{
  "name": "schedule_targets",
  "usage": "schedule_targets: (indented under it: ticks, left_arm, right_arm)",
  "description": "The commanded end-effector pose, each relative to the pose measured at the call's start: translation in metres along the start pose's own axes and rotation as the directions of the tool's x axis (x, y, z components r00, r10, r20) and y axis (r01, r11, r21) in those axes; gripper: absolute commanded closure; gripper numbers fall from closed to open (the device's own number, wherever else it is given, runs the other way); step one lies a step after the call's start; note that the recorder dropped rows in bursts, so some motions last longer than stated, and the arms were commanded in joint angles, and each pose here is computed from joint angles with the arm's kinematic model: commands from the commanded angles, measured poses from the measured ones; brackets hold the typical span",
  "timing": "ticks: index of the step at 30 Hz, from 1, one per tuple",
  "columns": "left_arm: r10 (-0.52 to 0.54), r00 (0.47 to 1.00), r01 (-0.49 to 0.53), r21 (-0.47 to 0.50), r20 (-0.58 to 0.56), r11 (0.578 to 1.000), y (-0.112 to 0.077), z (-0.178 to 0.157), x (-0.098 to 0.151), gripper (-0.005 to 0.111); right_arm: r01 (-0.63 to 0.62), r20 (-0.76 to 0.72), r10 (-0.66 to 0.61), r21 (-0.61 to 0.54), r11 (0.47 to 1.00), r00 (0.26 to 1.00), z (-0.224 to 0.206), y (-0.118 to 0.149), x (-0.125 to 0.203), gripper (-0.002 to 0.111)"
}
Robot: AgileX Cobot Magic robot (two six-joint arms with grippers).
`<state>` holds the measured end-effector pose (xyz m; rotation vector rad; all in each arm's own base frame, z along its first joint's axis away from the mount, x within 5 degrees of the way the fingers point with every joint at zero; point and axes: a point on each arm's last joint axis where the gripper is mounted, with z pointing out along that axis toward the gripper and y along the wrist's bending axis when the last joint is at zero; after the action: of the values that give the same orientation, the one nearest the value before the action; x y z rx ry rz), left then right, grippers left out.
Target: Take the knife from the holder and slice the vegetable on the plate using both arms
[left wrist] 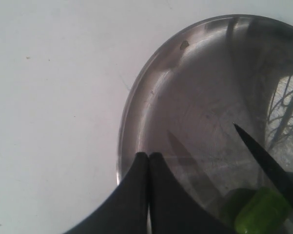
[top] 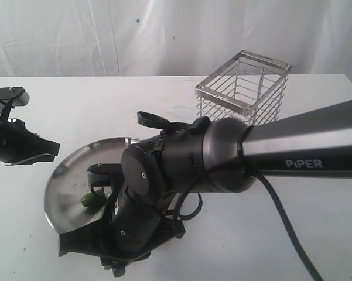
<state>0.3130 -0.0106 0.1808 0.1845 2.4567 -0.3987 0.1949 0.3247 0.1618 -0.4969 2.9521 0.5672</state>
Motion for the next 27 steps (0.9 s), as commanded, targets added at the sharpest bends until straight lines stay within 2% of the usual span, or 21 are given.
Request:
schedule_targets:
  ticks: [1, 27]
  left_arm:
    - [-0.029, 1.000, 0.029, 0.016, -0.003, 0.999, 0.000, -0.001, 0.002, 0.107]
    - [-0.029, 1.000, 0.029, 0.016, -0.003, 0.999, 0.000, -0.001, 0.002, 0.107]
  right_arm:
    - [0.008, 0.011, -0.008, -0.011, 1.000, 1.000, -0.001, 0.002, -0.001, 0.108]
    - [0.029, 0.018, -0.028, -0.047, 0.998, 0.999, 0.009, 0.004, -0.003, 0.108]
